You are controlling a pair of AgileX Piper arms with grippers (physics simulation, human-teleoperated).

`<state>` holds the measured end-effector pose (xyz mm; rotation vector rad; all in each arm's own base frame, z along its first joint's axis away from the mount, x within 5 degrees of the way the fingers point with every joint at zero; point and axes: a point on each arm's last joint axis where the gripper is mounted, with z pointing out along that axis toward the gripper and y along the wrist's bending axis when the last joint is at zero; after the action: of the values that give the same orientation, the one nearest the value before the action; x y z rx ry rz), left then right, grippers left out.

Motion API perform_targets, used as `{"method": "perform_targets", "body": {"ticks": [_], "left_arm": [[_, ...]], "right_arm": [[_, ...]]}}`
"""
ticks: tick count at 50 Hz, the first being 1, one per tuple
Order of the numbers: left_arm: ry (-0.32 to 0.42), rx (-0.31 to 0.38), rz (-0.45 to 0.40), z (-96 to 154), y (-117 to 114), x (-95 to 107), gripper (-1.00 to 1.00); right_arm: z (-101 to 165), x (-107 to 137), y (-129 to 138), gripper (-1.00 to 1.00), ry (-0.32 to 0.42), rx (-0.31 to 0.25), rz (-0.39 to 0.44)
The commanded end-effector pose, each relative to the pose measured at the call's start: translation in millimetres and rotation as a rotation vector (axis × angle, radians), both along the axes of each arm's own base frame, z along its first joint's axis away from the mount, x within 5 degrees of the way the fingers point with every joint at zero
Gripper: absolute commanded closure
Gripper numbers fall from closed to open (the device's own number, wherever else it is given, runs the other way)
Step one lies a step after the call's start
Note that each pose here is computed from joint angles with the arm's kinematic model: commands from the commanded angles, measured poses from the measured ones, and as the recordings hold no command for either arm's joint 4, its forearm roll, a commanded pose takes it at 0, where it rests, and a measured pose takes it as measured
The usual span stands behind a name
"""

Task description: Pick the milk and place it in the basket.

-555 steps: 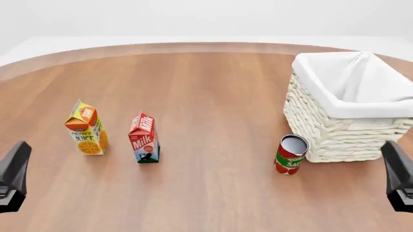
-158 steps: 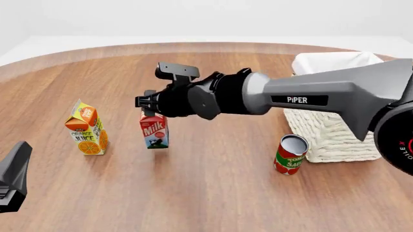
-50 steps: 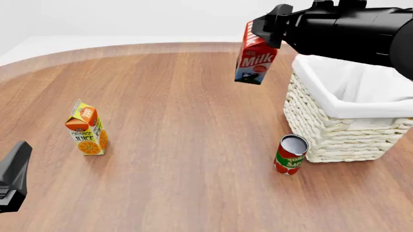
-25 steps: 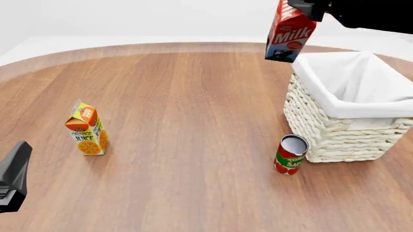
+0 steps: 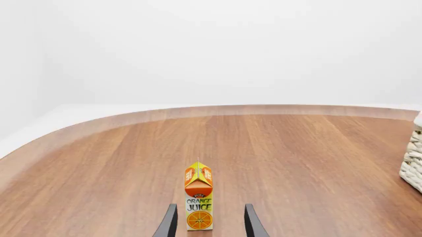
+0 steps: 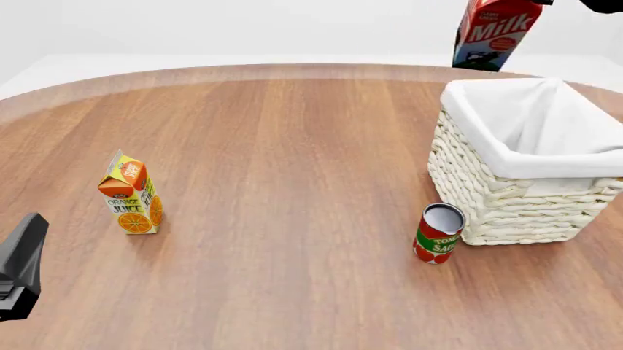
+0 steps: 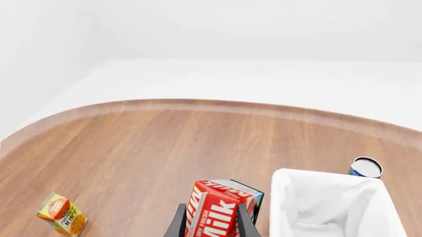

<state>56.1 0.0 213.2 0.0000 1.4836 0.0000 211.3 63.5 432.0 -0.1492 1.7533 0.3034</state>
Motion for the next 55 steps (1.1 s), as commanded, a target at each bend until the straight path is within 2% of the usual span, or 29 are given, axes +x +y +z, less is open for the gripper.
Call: {"method": "perform_targets", "body": {"ticks": [1, 8, 20, 46, 55], "left_arm": [[0.000, 0.000, 0.000, 0.0, 0.0, 0.0, -1.00], [0.000, 0.000, 0.000, 0.0, 0.0, 0.0, -1.00], [0.000, 0.000, 0.000, 0.0, 0.0, 0.0, -1.00], [0.000, 0.000, 0.000, 0.0, 0.0, 0.0, -1.00], [0.000, 0.000, 0.000, 0.0, 0.0, 0.0, -1.00]], "right_arm": [[15.2, -9.2, -15.3, 1.00, -0.052, -0.028, -0.052], [13.0, -5.5, -21.5, 1.00, -0.048, -0.048, -0.082], [7.1, 3.9, -33.4, 1.00, -0.040, -0.113, -0.133], [2.6, 30.5, -45.6, 1.00, 0.014, -0.142, -0.191], [1.3, 44.2, -49.8, 1.00, 0.040, -0.110, -0.218]]}}
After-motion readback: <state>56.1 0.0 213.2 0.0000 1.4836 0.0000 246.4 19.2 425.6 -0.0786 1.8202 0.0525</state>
